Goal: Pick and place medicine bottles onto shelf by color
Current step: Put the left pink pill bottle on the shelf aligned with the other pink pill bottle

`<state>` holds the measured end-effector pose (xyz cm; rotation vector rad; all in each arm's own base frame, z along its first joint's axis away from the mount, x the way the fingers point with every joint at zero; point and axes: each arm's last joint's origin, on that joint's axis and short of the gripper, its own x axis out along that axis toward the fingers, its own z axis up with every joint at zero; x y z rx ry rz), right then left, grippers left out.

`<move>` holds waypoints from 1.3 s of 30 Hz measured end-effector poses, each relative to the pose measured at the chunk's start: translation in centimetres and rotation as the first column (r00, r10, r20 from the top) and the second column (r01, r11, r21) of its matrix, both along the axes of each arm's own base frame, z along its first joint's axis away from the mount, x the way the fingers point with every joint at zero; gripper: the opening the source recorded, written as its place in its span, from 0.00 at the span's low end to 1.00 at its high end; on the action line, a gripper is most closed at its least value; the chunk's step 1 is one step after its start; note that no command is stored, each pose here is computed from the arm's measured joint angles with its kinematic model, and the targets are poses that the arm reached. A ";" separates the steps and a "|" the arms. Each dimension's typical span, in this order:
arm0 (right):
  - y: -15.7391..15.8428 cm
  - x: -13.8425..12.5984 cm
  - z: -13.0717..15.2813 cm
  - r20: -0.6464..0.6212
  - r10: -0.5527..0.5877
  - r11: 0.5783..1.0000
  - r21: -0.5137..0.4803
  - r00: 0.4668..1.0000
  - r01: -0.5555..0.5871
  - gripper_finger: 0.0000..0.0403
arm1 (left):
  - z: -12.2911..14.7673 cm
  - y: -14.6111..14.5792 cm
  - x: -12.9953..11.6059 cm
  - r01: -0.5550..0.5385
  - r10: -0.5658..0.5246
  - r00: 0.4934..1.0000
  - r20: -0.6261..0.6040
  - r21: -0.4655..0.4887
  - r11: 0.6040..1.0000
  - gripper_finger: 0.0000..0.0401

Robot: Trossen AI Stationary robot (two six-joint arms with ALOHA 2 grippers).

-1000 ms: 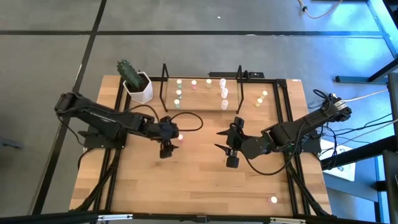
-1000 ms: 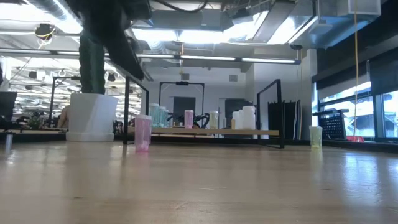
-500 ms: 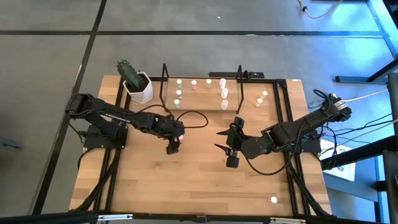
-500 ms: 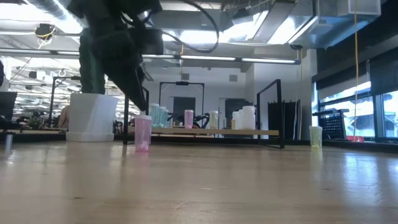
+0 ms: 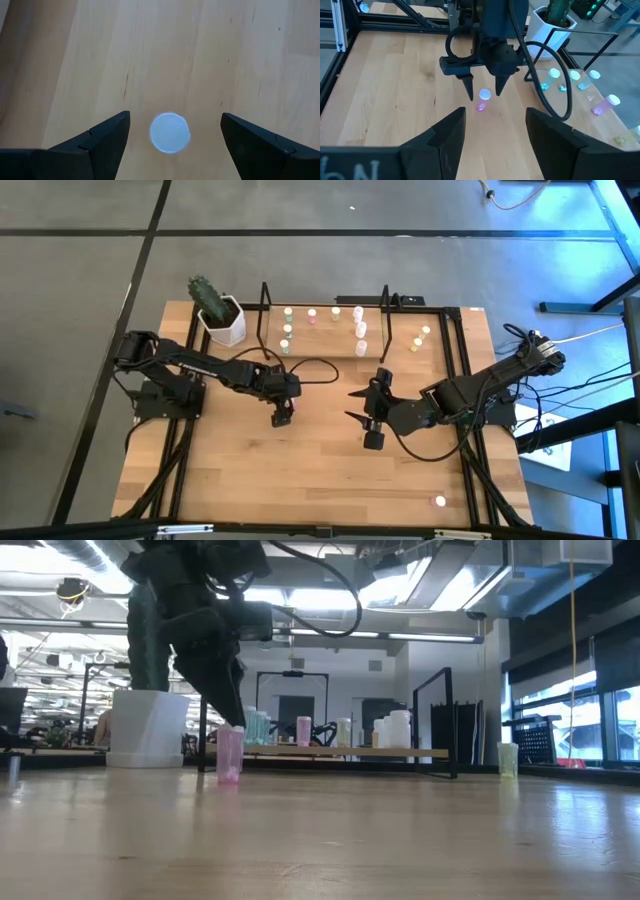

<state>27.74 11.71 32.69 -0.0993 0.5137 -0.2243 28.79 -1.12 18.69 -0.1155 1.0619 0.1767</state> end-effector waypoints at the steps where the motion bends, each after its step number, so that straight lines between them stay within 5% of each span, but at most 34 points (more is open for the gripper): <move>1: 0.0 0.0 0.0 0.000 -0.001 1.000 0.000 1.000 0.001 0.52 | 0.0 0.0 0.0 0.000 0.000 1.000 -0.003 0.000 1.000 0.76; 27: 0.0 0.0 0.0 0.000 0.000 1.000 0.000 1.000 0.000 0.52 | -1.8 0.1 0.3 -0.144 0.144 0.987 -0.064 0.005 0.990 0.75; 39: 0.0 0.0 0.0 0.000 0.000 1.000 0.000 1.000 0.000 0.52 | -1.8 0.1 0.4 -0.139 0.139 0.989 -0.055 -0.004 0.990 0.52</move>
